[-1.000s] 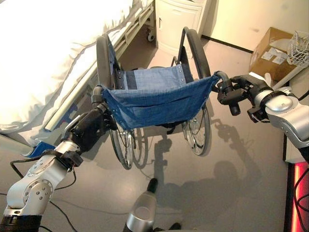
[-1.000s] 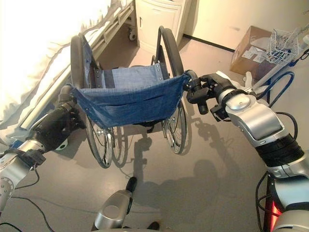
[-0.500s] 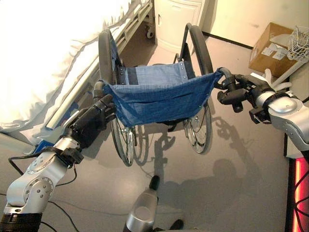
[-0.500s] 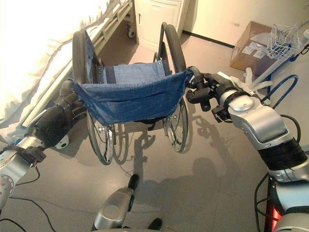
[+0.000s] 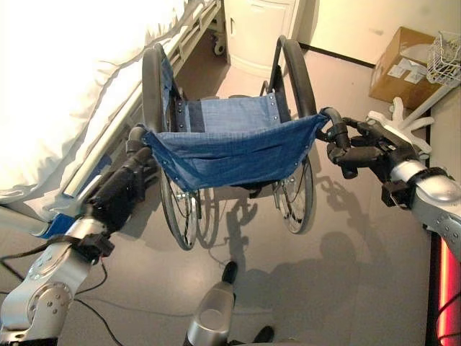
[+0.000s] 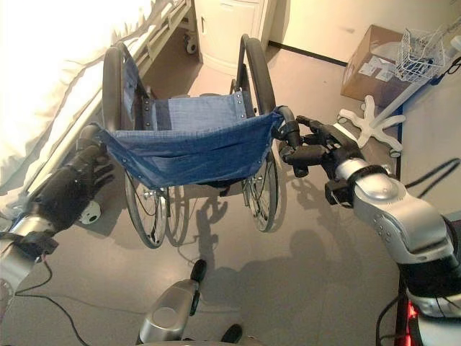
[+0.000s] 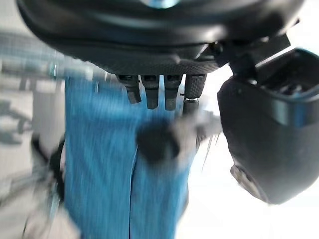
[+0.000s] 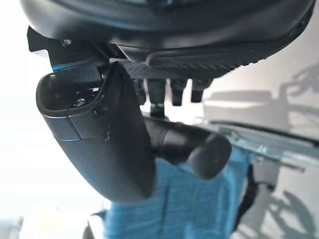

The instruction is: Push the wheelchair next to the bed

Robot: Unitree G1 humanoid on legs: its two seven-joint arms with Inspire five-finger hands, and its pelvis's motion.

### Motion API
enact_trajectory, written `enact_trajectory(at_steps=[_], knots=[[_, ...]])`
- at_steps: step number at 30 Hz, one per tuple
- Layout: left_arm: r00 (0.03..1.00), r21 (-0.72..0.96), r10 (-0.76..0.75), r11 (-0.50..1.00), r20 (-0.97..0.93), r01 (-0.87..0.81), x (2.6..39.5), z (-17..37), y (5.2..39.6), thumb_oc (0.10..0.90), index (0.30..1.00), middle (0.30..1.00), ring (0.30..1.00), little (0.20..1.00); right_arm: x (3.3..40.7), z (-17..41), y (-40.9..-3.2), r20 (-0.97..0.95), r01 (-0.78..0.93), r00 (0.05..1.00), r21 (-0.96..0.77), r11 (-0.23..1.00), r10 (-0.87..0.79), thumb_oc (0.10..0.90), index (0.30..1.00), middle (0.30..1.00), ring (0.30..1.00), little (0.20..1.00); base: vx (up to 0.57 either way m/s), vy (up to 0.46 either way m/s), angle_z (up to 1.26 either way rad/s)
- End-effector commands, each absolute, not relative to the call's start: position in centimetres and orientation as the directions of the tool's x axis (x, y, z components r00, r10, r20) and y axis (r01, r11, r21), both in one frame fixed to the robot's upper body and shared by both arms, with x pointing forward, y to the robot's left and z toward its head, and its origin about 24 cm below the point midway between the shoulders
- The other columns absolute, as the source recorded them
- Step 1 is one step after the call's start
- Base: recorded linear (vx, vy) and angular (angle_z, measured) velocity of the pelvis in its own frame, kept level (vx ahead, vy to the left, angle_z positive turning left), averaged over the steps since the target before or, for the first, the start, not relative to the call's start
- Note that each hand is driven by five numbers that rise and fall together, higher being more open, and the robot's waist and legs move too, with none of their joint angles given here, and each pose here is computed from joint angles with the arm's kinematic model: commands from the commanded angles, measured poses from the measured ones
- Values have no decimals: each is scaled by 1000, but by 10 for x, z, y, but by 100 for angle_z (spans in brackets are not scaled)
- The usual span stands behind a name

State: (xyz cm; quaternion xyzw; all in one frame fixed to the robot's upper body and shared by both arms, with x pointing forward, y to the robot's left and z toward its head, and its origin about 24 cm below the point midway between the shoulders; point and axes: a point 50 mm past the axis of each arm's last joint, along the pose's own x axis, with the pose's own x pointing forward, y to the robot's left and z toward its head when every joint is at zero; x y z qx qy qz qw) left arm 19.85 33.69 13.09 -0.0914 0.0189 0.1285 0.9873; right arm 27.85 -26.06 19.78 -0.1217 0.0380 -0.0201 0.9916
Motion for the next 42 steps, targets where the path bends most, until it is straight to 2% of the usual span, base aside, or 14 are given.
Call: enact_trajectory(at_steps=[1, 5, 14, 20, 22, 24, 27, 28, 30, 33, 36, 39, 40, 42], knots=[[813, -126, 528, 849, 245, -513, 158, 191, 396, 800, 900, 900, 900, 900, 256, 242, -312, 253, 383, 907, -169, 908, -336, 800, 900, 900, 900, 900, -30, 11, 3], [790, -171, 575, 818, 211, -549, 150, 183, 405, 800, 900, 900, 900, 900, 245, 234, -329, 253, 454, 871, -84, 887, -422, 800, 900, 900, 900, 900, -34, 0, 2], [774, -209, 620, 779, 125, -591, 139, 162, 410, 800, 900, 900, 900, 900, 233, 203, -347, 145, 520, 847, -26, 854, -511, 800, 900, 900, 900, 900, -7, -2, -5], [762, -279, 645, 723, -56, -632, 128, 110, 411, 800, 900, 900, 900, 900, 220, 149, -365, -31, 634, 770, 152, 758, -637, 800, 900, 900, 900, 900, -10, -2, -1], [756, -304, 643, 701, -122, -645, 128, 94, 408, 800, 900, 900, 900, 900, 217, 132, -368, -87, 640, 768, 156, 752, -635, 800, 900, 900, 900, 900, 0, 0, 0], [736, -358, 625, 645, -262, -675, 125, 59, 398, 800, 900, 900, 900, 900, 207, 97, -372, -220, 686, 724, 135, 715, -654, 800, 900, 900, 900, 900, 0, 0, 0], [705, -343, 591, 618, -391, -708, 122, 23, 387, 800, 900, 900, 900, 900, 197, 59, -377, -355, 741, 660, 165, 651, -662, 800, 900, 900, 900, 900, -2, -6, 3], [674, -319, 575, 602, -464, -732, 119, -2, 377, 800, 900, 900, 900, 900, 185, 31, -380, -442, 785, 599, 159, 599, -668, 800, 900, 900, 900, 900, 0, 0, 0], [626, -235, 566, 613, -537, -755, 115, -26, 367, 800, 900, 900, 900, 900, 172, -1, -376, -548, 794, 554, 122, 596, -626, 800, 900, 900, 900, 900, 0, 0, 0], [569, -197, 504, 610, -650, -767, 107, -60, 346, 800, 900, 900, 900, 900, 154, -40, -361, -671, 805, 483, 87, 587, -563, 800, 900, 900, 900, 900, 0, 0, 0], [475, -218, 350, 571, -807, -791, 93, -107, 308, 800, 900, 900, 900, 900, 131, -90, -335, -802, 819, 393, 82, 568, -450, 800, 900, 900, 900, 900, 0, 6, 2], [377, -186, 234, 574, -896, -798, 82, -136, 273, 800, 900, 900, 900, 900, 113, -126, -300, -871, 775, 343, 52, 630, -351, 800, 900, 900, 900, 900, 16, 41, 1], [332, -167, 187, 584, -925, -794, 76, -146, 259, 800, 900, 900, 900, 900, 101, -139, -285, -903, 763, 297, 29, 646, -310, 800, 900, 900, 900, 900, 10, 47, -3], [286, -153, 147, 578, -947, -802, 73, -154, 245, 800, 900, 900, 900, 900, 91, -147, -276, -925, 747, 261, 12, 664, -277, 800, 900, 900, 900, 900, 18, 65, -3]])
